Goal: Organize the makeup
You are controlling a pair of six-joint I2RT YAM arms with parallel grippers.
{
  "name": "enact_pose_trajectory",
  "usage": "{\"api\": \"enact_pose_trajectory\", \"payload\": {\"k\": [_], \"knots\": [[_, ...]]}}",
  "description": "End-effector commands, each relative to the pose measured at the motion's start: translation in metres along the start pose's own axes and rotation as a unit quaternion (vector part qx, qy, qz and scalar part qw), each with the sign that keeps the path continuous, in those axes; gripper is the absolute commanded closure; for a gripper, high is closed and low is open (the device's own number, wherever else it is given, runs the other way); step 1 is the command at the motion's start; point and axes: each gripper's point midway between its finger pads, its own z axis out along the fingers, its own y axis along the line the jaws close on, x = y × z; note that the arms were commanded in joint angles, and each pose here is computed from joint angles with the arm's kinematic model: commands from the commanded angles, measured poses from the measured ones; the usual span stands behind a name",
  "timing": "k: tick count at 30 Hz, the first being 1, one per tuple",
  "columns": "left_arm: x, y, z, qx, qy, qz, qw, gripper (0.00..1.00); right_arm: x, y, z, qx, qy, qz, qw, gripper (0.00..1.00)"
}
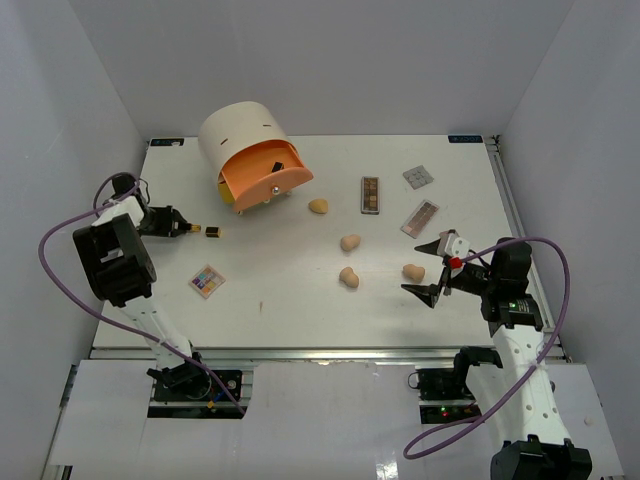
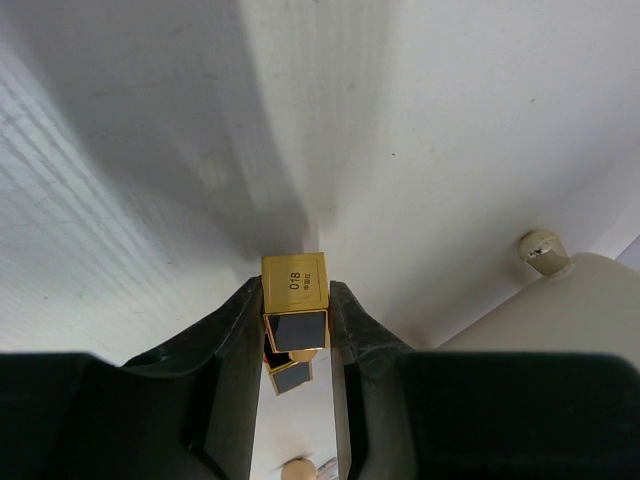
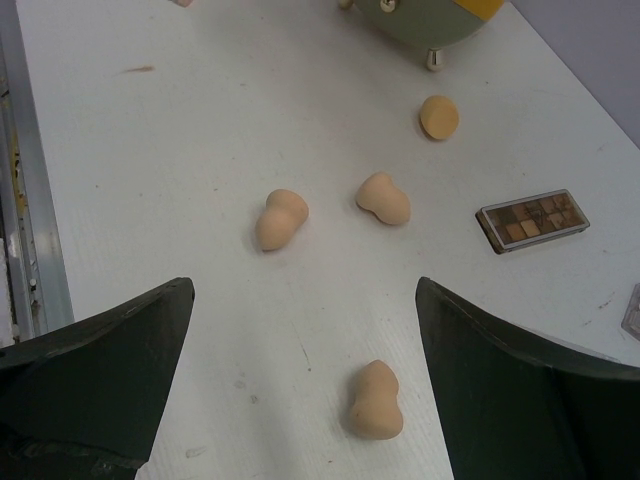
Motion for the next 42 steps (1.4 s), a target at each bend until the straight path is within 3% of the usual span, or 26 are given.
{"api": "enact_pose_trajectory", "payload": {"k": [1, 26, 42], "knots": [[0.005, -0.019, -0.004, 0.012, -0.003, 0.021, 1.0, 1.0, -0.006, 0.005, 0.0, -0.012, -0.011, -0.013, 1.0, 0.02], [0.022, -0.011, -0.001, -0.006, 0.005, 0.059, 0.998, 1.0, -0.009, 0.007, 0.0, -0.014, -0.014, -0.02, 1.0, 0.02], [0.057, -0.005, 0.008, -0.016, 0.035, 0.096, 0.995, 1.0, -0.008, 0.006, -0.001, -0.012, -0.013, -0.02, 1.0, 0.02]]}}
